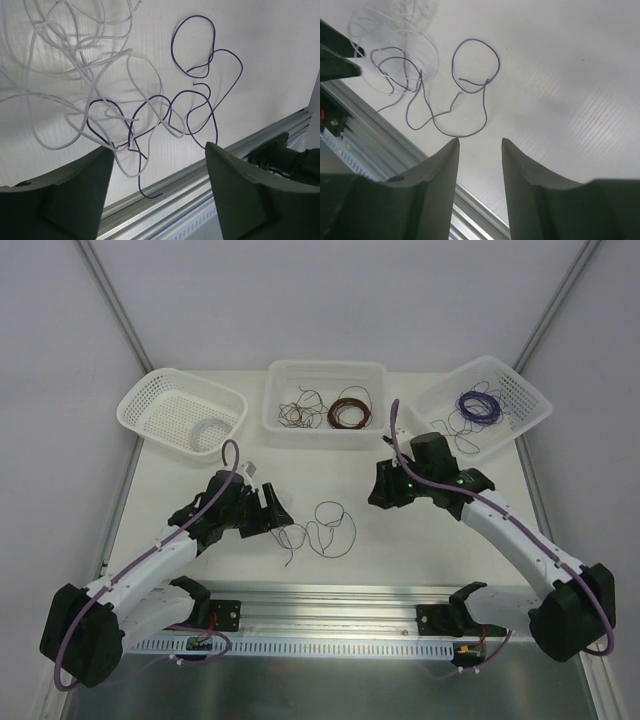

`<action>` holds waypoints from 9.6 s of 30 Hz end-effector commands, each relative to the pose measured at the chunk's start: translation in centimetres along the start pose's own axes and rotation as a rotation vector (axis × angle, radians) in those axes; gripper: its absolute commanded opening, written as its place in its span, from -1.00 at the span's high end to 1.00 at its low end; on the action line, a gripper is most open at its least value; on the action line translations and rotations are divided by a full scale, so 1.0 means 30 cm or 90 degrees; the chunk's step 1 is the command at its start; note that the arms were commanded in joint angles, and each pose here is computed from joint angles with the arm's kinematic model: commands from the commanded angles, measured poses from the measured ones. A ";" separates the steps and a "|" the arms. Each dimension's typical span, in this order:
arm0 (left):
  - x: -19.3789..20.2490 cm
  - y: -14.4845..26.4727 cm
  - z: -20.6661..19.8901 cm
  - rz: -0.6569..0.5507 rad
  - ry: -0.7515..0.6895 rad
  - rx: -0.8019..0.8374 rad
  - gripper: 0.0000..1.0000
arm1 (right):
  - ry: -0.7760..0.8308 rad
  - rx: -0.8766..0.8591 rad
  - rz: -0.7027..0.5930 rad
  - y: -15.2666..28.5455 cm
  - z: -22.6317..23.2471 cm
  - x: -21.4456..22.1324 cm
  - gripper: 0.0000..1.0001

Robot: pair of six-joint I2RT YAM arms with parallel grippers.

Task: Untangle the cables

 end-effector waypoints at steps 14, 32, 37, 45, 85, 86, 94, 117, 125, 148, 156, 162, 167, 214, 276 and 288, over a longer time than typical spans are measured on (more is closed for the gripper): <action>-0.031 0.113 -0.127 -0.011 -0.040 0.056 -0.71 | 0.031 0.004 0.179 -0.439 0.014 0.179 0.10; -0.108 0.158 -0.334 0.010 -0.168 0.133 -0.72 | 0.263 -0.110 -0.041 0.048 0.244 -0.151 0.99; -0.112 0.184 -0.468 0.037 -0.257 0.202 -0.68 | 0.297 -0.170 -0.072 0.129 0.310 -0.192 0.99; -0.044 0.253 -0.580 0.107 -0.354 0.340 -0.61 | 0.317 -0.202 -0.096 0.180 0.348 -0.203 0.99; 0.049 0.233 -0.624 0.131 -0.387 0.372 0.26 | 0.333 -0.245 -0.068 0.164 0.407 -0.152 0.99; 0.049 0.230 -0.621 0.130 -0.386 0.369 0.42 | 0.331 -0.239 -0.065 0.162 0.400 -0.145 0.99; -0.081 0.180 -0.553 -0.014 -0.325 0.250 1.00 | 0.330 -0.169 -0.049 0.200 0.332 -0.090 0.99; -0.169 0.071 -0.223 -0.081 -0.105 0.062 -0.30 | 0.239 0.127 -0.235 0.518 0.114 -0.472 0.99; -0.101 -0.032 -0.178 -0.012 -0.073 0.057 -0.30 | 0.226 0.073 -0.291 0.551 0.184 -0.575 0.99; 0.094 -0.253 -0.406 -0.052 -0.344 0.228 -0.35 | 0.121 0.090 -0.301 0.521 0.160 -0.562 0.99; 0.222 -0.386 -0.486 -0.010 -0.385 0.255 -0.19 | 0.106 0.083 -0.304 0.528 0.167 -0.548 0.99; 0.233 -0.473 -0.466 -0.026 -0.371 0.205 0.08 | 0.099 0.074 -0.309 0.530 0.176 -0.549 0.99; 0.215 -0.526 -0.401 -0.041 -0.348 0.138 0.32 | 0.096 0.067 -0.317 0.541 0.185 -0.549 0.99; -0.092 -0.057 -0.051 -0.033 -0.031 -0.042 0.10 | 0.037 0.615 -0.357 0.946 -0.348 -0.657 0.99; -0.097 0.010 0.084 -0.070 -0.065 -0.161 -0.92 | -0.046 -0.034 -0.051 -0.507 -0.023 -0.219 -0.37; -0.094 -0.004 0.196 -0.069 -0.048 -0.244 -0.94 | -0.060 -0.090 -0.015 -0.731 0.058 -0.144 0.06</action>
Point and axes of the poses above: each gripper's point midway between its finger pads, its own y axis back along the fingers, its own z axis along the line the jaws close on, x = y × z, the point moved 1 cm from there along y, back along the fingers, and after that the axes turned 12 degrees about y, right-handed, at the moved point
